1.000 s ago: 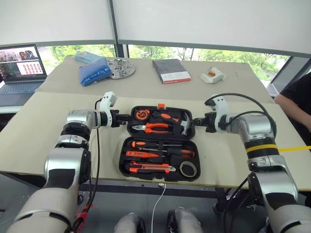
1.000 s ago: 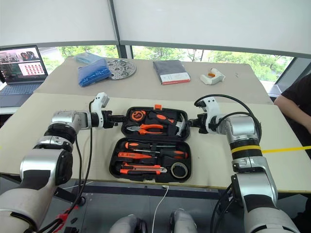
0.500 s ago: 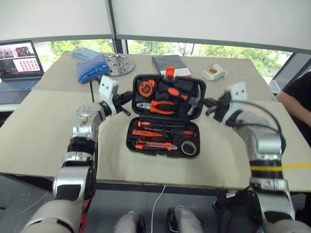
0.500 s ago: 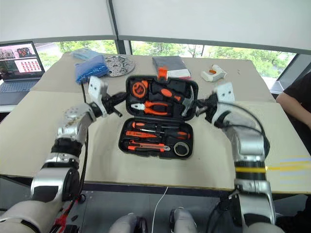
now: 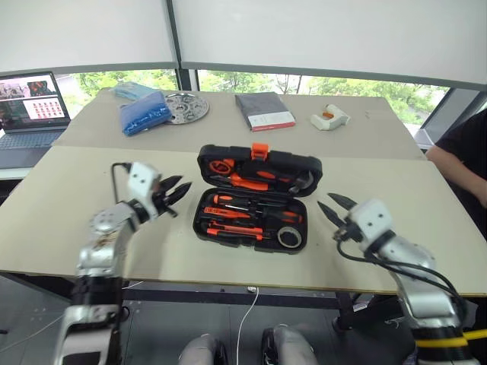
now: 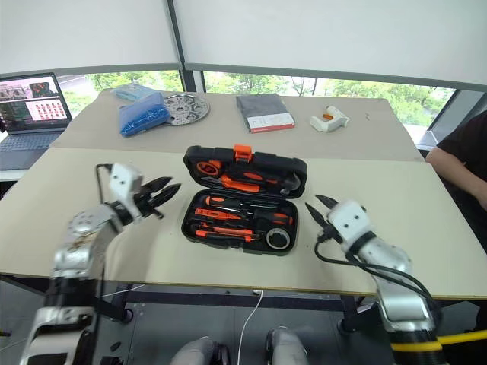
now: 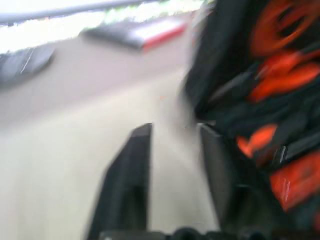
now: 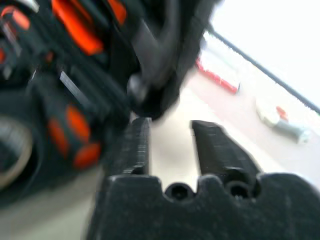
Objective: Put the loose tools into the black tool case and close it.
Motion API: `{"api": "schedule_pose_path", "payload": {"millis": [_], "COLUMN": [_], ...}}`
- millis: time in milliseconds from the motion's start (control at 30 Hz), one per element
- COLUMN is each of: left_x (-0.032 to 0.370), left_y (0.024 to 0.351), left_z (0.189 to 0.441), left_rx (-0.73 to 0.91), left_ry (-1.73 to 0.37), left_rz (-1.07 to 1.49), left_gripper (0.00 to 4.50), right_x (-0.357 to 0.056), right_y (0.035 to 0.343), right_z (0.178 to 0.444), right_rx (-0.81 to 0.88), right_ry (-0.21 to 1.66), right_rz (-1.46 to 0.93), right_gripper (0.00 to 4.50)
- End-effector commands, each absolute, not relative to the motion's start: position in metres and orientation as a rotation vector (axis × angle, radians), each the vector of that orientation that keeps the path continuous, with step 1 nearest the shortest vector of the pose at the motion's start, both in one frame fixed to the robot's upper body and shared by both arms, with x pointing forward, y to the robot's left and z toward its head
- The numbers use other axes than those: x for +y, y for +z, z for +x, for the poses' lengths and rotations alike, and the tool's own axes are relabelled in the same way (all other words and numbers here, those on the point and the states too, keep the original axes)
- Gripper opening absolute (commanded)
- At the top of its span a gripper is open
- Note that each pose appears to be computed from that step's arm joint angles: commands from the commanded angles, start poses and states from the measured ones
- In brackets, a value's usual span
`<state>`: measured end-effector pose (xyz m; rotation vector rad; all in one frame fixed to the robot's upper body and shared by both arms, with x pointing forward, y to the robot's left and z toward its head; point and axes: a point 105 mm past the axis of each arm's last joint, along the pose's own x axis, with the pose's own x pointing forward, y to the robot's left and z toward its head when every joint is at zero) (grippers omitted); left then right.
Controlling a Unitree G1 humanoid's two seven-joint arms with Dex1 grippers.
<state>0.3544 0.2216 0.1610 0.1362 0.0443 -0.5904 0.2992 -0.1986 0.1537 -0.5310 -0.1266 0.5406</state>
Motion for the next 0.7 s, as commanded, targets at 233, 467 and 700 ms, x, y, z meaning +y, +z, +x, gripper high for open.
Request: {"api": "schedule_pose_path", "payload": {"millis": [233,467,700], "left_x": [0.235,0.158,0.110], "left_y": [0.197,0.194,0.187], "left_z": [0.385,0.435,0.449], "left_rx": [0.110,0.065,0.052], "left_ry": [-0.726,-0.855,-0.883], "left_rz": [0.303,0.495,0.598], "left_gripper": [2.71,0.36,0.07], "right_x": [-0.175,-0.149,-0.132], "right_y": [0.130,0.119,0.106], "right_z": [0.215,0.219,0.225], "right_rx": [0.214,0.244,0.265], "right_ry": [1.059,1.190,1.250], "right_rz": [-0.412,-0.441,-0.506], "right_gripper": [2.32,0.03,0.00]}}
